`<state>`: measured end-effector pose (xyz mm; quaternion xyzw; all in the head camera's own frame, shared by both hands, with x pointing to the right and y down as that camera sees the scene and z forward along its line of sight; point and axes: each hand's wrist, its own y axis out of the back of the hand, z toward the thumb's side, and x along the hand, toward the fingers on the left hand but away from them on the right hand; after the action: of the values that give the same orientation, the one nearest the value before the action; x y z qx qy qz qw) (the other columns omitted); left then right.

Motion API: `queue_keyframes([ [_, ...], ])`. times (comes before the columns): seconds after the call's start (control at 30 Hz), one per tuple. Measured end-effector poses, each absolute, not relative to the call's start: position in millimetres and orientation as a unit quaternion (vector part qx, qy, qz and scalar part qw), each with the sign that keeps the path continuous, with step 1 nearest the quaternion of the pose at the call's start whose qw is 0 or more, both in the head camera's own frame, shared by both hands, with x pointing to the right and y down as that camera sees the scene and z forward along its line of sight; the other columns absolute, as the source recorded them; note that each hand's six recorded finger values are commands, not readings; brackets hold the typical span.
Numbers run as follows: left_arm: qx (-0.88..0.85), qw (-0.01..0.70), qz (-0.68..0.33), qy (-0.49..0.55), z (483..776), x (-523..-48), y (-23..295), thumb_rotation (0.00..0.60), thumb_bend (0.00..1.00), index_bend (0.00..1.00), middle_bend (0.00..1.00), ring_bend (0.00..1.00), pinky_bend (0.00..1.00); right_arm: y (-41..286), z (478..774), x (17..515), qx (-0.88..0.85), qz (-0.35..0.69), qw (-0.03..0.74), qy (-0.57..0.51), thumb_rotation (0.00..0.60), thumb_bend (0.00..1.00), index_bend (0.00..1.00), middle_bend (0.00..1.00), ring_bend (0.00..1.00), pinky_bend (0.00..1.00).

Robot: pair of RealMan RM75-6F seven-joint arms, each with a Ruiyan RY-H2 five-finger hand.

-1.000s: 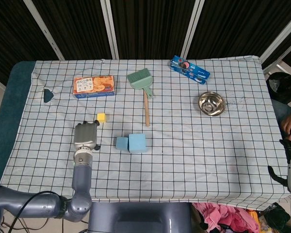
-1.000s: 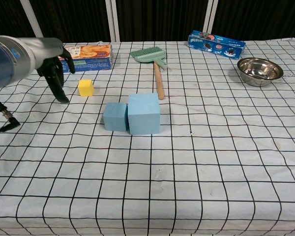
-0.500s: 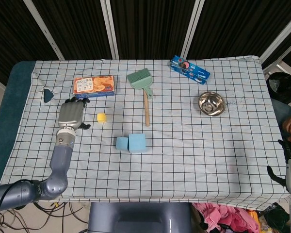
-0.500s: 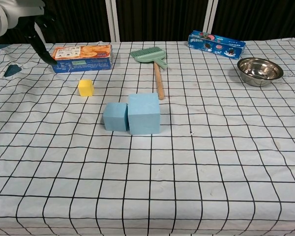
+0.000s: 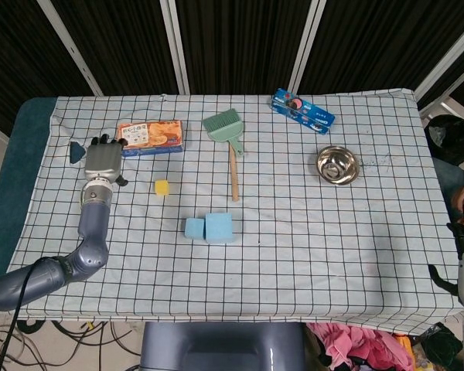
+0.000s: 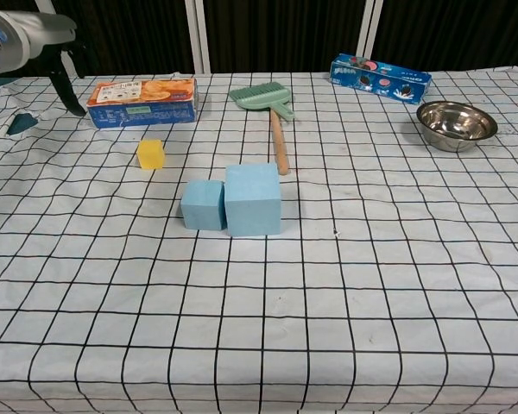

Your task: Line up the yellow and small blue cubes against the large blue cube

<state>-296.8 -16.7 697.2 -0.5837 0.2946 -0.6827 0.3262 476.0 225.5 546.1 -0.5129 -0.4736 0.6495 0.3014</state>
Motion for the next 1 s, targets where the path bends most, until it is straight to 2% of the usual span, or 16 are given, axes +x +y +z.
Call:
queue_keyframes([
  [0.3, -0.612, 0.327, -0.676, 0.248, 730.7, -273.2, -2.7, 0.600, 0.11, 0.27, 0.35, 0.09, 0.12, 225.1, 547.7, 477.2, -0.511, 0.651, 0.300, -0.474, 0.600, 0.23, 0.12, 0.11, 0.26, 0.17],
  [0.57, -0.621, 0.341, -0.666, 0.233, 735.5, -257.6, 6.2, 0.600, 0.11, 0.31, 0.39, 0.12, 0.12, 225.2, 546.9, 475.3, -0.513, 0.649, 0.302, -0.473, 0.600, 0.23, 0.12, 0.11, 0.26, 0.17],
  [0.83, -0.620, 0.351, -0.663, 0.230, 743.3, -246.7, 11.0, 0.600, 0.19, 0.36, 0.40, 0.13, 0.12, 225.4, 546.6, 474.8, -0.515, 0.648, 0.301, -0.474, 0.600, 0.23, 0.12, 0.11, 0.26, 0.17],
  [1.0, -0.619, 0.351, -0.665, 0.225, 751.1, -243.7, 14.1, 0.600, 0.20, 0.38, 0.41, 0.13, 0.12, 225.3, 545.7, 475.7, -0.514, 0.647, 0.301, -0.476, 0.600, 0.23, 0.12, 0.11, 0.26, 0.17],
])
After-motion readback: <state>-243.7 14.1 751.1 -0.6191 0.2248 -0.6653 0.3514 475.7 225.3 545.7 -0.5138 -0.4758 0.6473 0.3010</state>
